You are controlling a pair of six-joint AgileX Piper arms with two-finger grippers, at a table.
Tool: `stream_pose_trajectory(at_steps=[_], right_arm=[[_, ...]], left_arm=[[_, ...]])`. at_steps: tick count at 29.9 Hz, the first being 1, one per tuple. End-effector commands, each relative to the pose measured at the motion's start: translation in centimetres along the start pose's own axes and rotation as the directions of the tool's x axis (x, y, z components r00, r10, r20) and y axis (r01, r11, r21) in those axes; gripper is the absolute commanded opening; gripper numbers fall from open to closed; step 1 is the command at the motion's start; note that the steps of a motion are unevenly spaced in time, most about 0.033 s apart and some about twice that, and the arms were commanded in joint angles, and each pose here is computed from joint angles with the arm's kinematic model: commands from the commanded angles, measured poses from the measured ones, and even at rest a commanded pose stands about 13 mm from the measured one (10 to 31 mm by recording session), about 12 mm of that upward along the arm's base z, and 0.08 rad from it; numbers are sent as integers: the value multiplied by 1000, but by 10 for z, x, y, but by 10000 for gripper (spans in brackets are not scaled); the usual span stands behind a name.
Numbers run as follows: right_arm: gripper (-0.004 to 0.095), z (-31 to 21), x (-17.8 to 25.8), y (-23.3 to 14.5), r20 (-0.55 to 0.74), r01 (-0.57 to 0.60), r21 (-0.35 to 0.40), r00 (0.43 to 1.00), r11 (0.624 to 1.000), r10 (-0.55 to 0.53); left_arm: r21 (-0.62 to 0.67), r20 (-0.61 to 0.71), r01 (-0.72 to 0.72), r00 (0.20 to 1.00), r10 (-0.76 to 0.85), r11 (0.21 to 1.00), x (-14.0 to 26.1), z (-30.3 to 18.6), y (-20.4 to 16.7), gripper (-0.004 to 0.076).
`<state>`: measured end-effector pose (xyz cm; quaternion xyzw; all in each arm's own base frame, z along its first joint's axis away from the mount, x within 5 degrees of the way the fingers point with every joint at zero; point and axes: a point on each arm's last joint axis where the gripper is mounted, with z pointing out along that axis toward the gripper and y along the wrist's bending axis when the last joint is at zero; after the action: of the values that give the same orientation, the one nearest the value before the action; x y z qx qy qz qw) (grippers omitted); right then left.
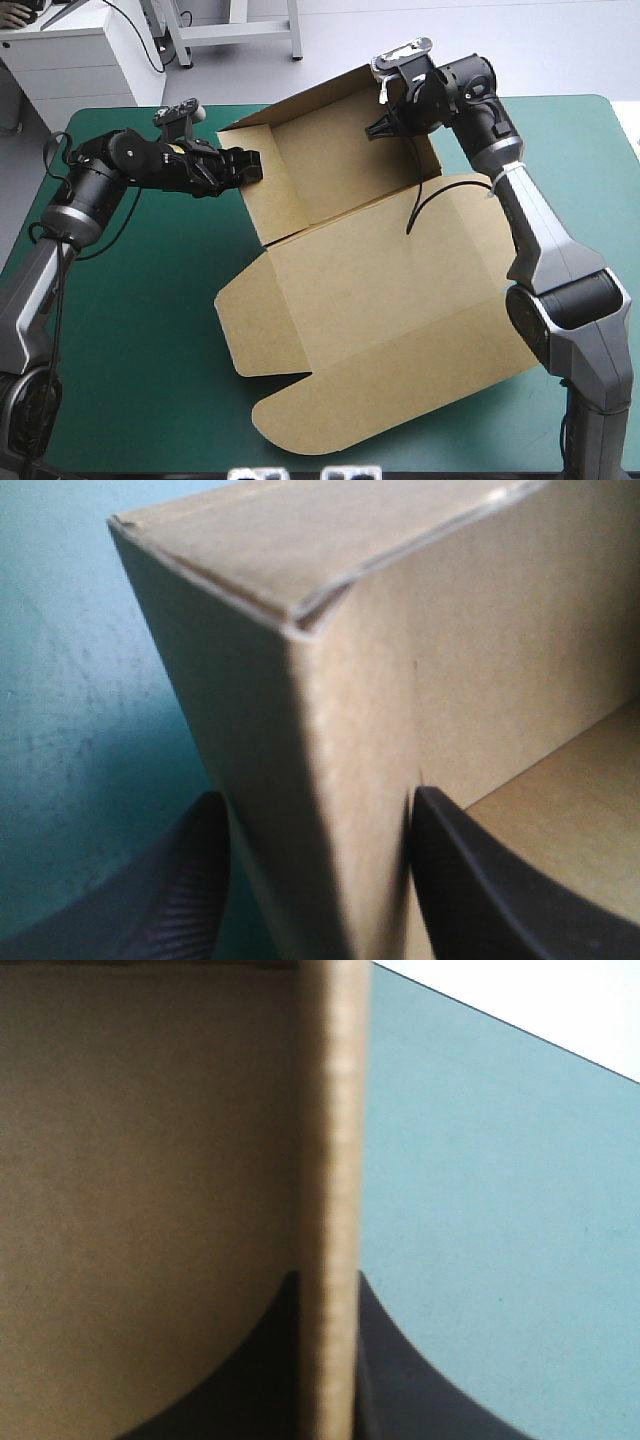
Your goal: Fold the box
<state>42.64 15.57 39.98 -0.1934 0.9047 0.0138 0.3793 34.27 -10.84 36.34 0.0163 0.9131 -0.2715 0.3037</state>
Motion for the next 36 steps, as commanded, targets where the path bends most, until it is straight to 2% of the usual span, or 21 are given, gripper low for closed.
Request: stream_pose_trajectory(at_steps=[1,6,7,9,10,11,13,19,24,31,36], right_arm=[[-13,-44,-18,3,169,-41,-58,984,997,51],[-13,-45,-19,12,164,-30,-80,985,996,43],[-13,-45,-19,14,165,-26,-80,986,996,39],[-13,-44,-19,18,160,-25,-70,986,997,36],[-13,-44,-18,18,153,-31,-65,987,997,40],[-13,-44,-17,18,145,-42,-69,988,997,51],[-13,-40,-15,19,111,-69,-82,991,994,78],[-13,-11,1,23,-62,-66,-76,996,995,61],[-13,11,6,30,-109,-91,-119,991,989,78],[-13,45,16,35,-177,-101,-119,981,988,79],[-14,82,31,40,-252,-89,-120,966,989,57]], left_arm=[[-14,73,-34,997,35,999,-6,-8,-15,333],[-59,98,-61,993,67,996,-6,9,-20,298],[-66,112,-66,991,73,996,-7,11,-21,258],[-84,124,-90,987,101,992,-8,16,-22,126],[-98,126,-104,985,116,990,-8,18,-21,21],[-105,130,-116,983,130,988,-8,19,-22,-6],[-104,146,-100,983,115,990,-10,20,-22,-8],[-138,153,-92,982,113,986,-21,26,-21,-8],[-238,31,-110,992,121,965,-28,39,-14,-8],[-328,-157,-123,985,74,937,-30,75,1,-8],[-384,-295,-176,954,60,906,-15,116,16,-8]])
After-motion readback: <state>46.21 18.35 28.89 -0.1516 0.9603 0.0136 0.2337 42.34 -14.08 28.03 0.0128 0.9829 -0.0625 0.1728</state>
